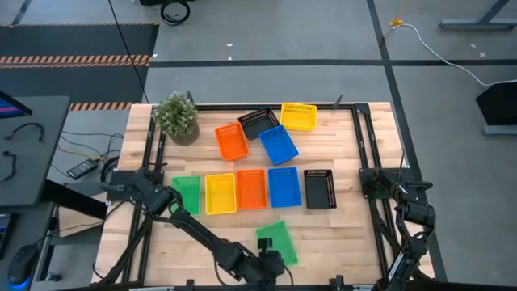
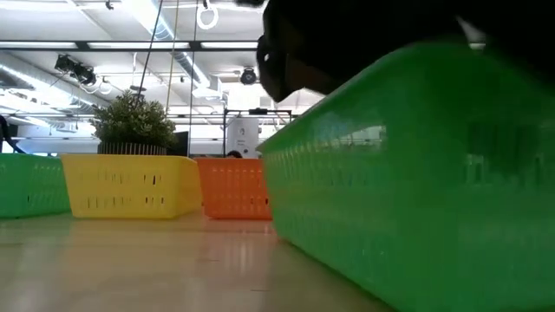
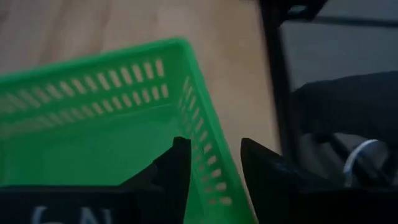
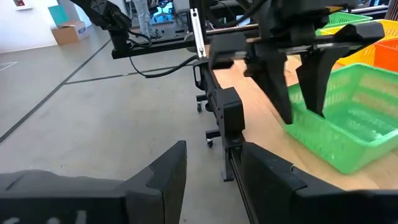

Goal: Stack baskets by color
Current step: Stack the top green bin on top of the bottom green bin

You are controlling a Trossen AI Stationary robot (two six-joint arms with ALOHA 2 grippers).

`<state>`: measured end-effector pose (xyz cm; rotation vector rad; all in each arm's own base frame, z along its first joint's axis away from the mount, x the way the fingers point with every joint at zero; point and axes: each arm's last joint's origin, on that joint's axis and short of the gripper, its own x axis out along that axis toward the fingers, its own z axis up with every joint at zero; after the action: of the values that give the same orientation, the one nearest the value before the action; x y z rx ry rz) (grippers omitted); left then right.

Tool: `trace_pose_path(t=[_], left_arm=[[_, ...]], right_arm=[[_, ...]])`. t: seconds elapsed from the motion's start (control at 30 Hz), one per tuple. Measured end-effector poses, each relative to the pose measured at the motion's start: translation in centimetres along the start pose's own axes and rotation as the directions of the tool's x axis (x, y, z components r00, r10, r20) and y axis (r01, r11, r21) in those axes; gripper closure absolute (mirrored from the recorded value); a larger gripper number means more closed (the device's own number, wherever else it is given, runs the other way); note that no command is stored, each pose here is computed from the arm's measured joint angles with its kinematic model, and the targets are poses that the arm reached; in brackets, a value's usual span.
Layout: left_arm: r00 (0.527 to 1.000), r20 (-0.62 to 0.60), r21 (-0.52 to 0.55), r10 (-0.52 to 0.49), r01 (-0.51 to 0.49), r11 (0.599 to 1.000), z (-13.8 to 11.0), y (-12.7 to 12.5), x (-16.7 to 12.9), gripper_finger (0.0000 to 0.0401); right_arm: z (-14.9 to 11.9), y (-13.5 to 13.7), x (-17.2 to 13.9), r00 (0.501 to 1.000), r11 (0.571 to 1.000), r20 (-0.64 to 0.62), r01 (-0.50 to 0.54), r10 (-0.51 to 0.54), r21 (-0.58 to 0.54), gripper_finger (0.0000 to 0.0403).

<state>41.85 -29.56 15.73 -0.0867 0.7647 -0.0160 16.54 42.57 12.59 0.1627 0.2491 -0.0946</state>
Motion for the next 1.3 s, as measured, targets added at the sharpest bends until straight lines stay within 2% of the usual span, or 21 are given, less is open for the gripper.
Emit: trace_pose_path(t=[0.2,0.33,0.4,0.5,0.6,0.67,0.73,0.83,0.87,0.97,1.0,1.1,1.2,1.3], left_arm=[[0.998,-0.04,-0.053,0.047,-0.049,0.997,-0.5,0.4,0.0,0.0287],[0.998,-0.054,-0.033,0.043,-0.045,0.998,-0.3,-0.4,-0.9,0.0359],[0.997,-0.064,0.013,0.046,-0.045,0.999,0.3,-1.3,-2.1,0.0386],[0.998,-0.053,0.14,0.046,-0.038,0.989,1.7,-3.4,-5.2,0.0389],[0.993,-0.061,0.258,0.099,-0.08,0.963,2.4,-5.4,-9.6,0.0391],[0.982,-0.082,0.292,0.168,-0.138,0.947,2.4,-6.1,-13.0,0.0391],[0.963,-0.116,0.281,0.245,-0.204,0.938,1.4,-5.9,-16.0,0.0391],[0.895,-0.246,0.291,0.372,-0.298,0.909,-1.1,-4.6,-19.5,0.0391],[0.882,-0.273,0.279,0.385,-0.311,0.909,-1.7,-4.4,-20.1,0.0391],[0.89,-0.265,0.392,0.371,-0.252,0.885,-3.5,-3.6,-21.0,0.0391],[0.879,-0.267,0.402,0.395,-0.271,0.875,-3.8,-2.7,-21.3,0.0391],[0.793,-0.351,0.38,0.497,-0.365,0.85,-5.7,0.9,-22.3,0.0391],[0.793,-0.368,0.331,0.486,-0.376,0.865,-7.5,4.0,-22.4,0.0391],[0.758,-0.403,0.305,0.513,-0.418,0.856,-9.4,7.1,-23.7,0.0391]], right_arm=[[0.0,0.0,0.0,1.0,1.0,0.0,0.0,0.0,0.0,0.0244],[0.0,0.0,0.0,1.0,1.0,-0.004,-0.003,0.003,0.001,0.0244],[0.1,0.0,0.0,1.0,1.0,-0.005,-0.004,0.004,0.001,0.0244],[0.0,0.0,0.0,1.0,1.0,-0.011,-0.007,0.007,0.0,0.0244],[0.0,0.0,0.0,1.0,1.0,-0.012,-0.008,0.008,0.0,0.0244],[0.0,0.0,0.0,1.0,1.0,-0.012,-0.008,0.008,-0.001,0.0244],[0.0,0.0,0.0,1.0,1.0,-0.012,-0.008,0.008,-0.001,0.0244],[0.0,0.0,0.0,1.0,1.0,-0.012,-0.007,0.007,-0.002,0.0244],[0.0,0.0,0.0,1.0,1.0,-0.013,-0.007,0.007,-0.004,0.0244],[0.1,-0.1,0.2,1.0,1.0,-0.012,-0.001,0.001,-0.021,0.0244],[0.1,-0.1,0.3,1.0,1.0,-0.012,0.0,0.0,-0.028,0.0244],[0.1,-0.2,0.5,1.0,0.999,-0.012,0.006,-0.006,-0.033,0.0244],[0.2,-0.3,0.7,1.0,0.999,-0.017,0.01,-0.01,-0.038,0.0244],[0.2,-0.4,0.9,1.0,0.999,-0.019,0.014,-0.015,-0.043,0.0244]])
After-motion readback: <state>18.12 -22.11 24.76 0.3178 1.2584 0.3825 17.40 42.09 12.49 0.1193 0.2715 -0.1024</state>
